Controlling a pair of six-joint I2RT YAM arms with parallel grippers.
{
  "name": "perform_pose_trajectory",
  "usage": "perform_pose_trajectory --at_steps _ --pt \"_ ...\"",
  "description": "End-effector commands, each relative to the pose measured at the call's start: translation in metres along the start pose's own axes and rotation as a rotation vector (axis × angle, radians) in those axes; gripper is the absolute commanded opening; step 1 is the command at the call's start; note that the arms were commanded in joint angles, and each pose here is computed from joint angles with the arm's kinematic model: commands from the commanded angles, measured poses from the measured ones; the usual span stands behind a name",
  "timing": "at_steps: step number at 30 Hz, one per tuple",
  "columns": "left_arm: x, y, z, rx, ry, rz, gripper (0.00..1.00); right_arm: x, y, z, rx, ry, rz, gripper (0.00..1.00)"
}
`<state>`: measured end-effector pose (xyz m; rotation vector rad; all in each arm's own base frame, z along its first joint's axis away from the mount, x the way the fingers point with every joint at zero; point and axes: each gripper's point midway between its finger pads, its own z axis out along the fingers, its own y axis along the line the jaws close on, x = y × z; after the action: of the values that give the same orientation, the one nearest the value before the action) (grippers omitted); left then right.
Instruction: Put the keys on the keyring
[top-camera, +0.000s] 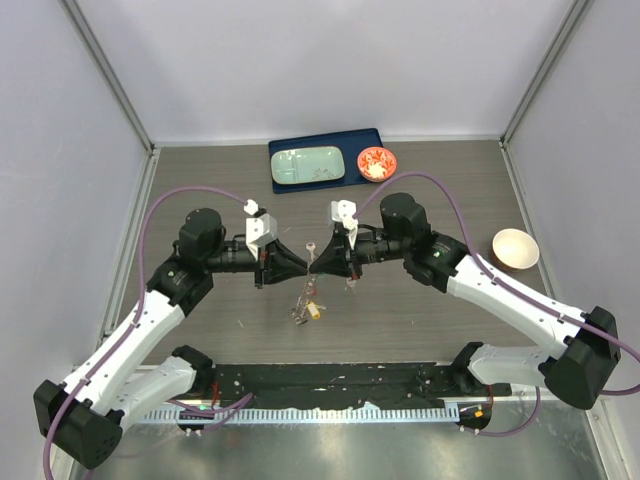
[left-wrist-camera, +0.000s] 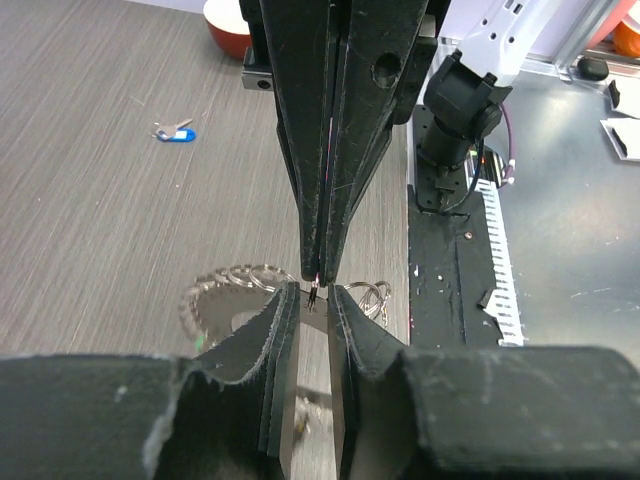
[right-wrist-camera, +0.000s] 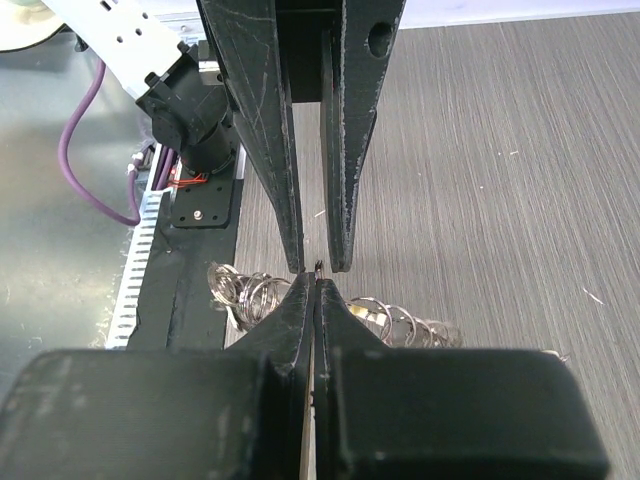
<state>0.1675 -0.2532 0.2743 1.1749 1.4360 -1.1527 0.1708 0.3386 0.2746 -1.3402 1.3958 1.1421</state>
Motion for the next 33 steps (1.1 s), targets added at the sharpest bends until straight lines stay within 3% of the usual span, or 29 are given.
perform_pose_trajectory --at_steps 1,24,30,33 --pt "-0.002 -0.002 0.0 0.008 -0.007 0.045 0.2 -0.04 0.002 -0.002 -0.01 -0.092 -0.099 0.01" --pt "0.008 -0.012 0.002 0.065 0.022 0.02 0.16 -0.047 0.006 -0.004 -0.016 -0.112 -0.122 0.01" --pt "0.007 -0.012 0.003 0.068 0.021 0.025 0.09 -0.049 0.008 -0.003 -0.029 -0.12 -0.122 0.01" --pt "0.007 -0.013 0.003 0.069 0.022 0.024 0.0 -0.048 0.008 -0.002 -0.032 -0.121 -0.121 0.01"
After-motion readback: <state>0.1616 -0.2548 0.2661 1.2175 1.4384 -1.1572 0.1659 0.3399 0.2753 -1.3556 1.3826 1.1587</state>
